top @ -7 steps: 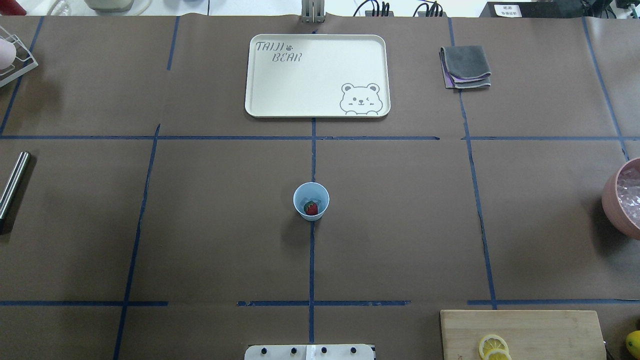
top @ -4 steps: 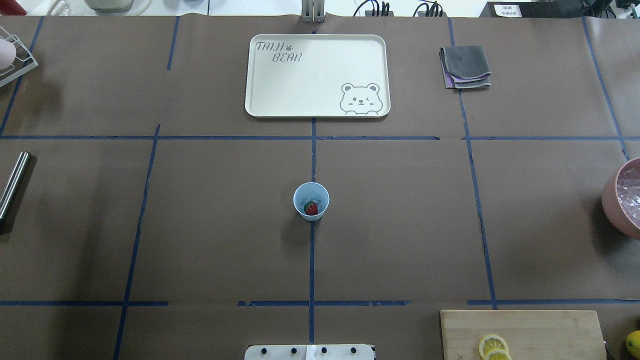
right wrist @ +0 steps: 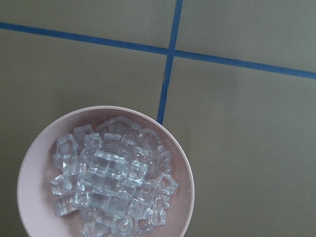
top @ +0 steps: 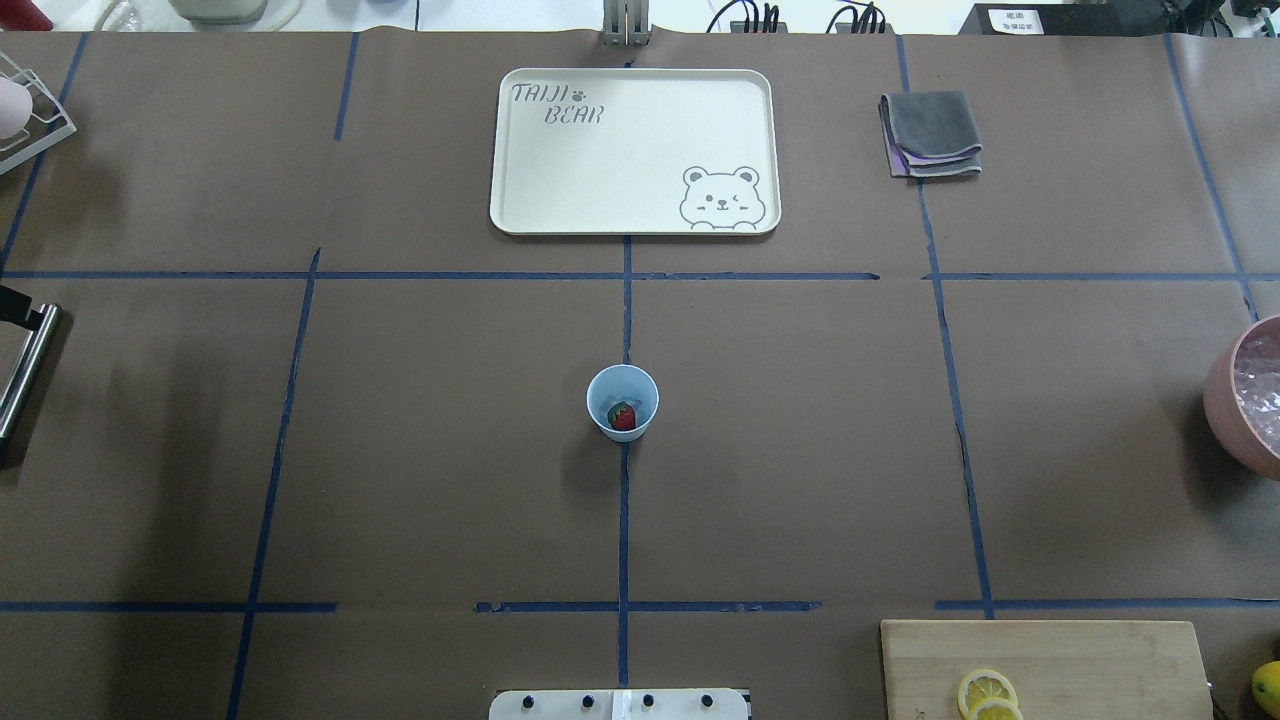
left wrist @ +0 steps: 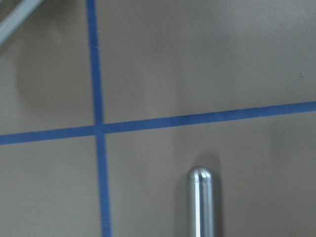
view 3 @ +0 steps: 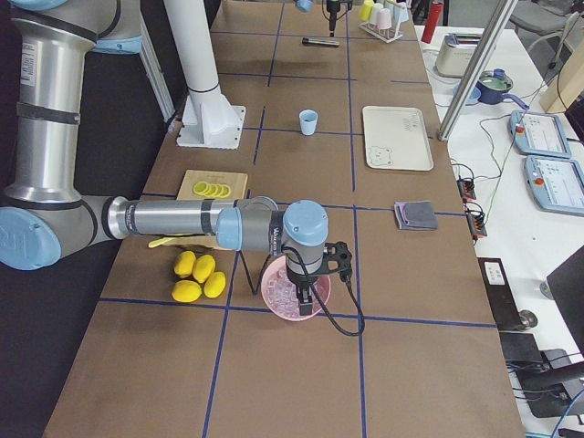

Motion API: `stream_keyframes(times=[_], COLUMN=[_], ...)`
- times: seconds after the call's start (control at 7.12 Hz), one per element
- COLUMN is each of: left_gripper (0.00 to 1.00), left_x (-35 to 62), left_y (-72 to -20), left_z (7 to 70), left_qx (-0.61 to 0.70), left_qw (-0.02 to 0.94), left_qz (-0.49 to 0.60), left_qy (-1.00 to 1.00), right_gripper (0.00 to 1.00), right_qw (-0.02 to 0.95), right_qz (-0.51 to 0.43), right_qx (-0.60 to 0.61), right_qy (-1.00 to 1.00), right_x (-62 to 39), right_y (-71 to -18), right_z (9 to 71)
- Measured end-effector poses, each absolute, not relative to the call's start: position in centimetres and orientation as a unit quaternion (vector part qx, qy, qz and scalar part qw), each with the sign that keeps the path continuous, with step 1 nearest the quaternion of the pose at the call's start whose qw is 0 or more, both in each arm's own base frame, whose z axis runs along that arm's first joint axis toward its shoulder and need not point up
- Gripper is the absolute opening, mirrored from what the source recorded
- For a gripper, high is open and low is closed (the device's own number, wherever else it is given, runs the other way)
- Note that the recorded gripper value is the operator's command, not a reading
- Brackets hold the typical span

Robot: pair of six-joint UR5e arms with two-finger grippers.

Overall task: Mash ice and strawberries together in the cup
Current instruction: 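Move the left gripper to the steel muddler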

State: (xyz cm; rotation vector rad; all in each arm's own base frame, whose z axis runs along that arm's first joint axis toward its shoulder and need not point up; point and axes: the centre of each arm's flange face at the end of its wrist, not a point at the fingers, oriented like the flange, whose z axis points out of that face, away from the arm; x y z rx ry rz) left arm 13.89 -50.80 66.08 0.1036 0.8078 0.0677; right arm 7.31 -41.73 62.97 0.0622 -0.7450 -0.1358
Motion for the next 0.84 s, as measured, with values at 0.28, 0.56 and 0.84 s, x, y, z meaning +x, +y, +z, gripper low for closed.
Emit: stream_keyframes(times=[0.28,0.56,0.84], left_gripper=[1.00,1.00,1.00], left_x=[15.7,16.5,16.8], left_y=[-50.3,-50.0,-49.8], left_z=[66.7,67.4,68.0], left_qx=[0.039,0.031,0.025], left_qw=[0.918,0.919,0.920], left_qz=[0.041,0.047,0.049], left_qy=[0.392,0.390,0.388], right_gripper=[1.00,1.00,1.00], right_qw=[0.929,0.929,0.929], right_qz=[-0.067,-0.067,-0.067], right_qx=[0.030,0.029,0.028], right_qy=[-0.363,-0.363,-0.363], right_x=[7.3,7.3,7.3], right_y=[-41.7,-41.6,-41.4], right_z=[63.0,63.1,63.3])
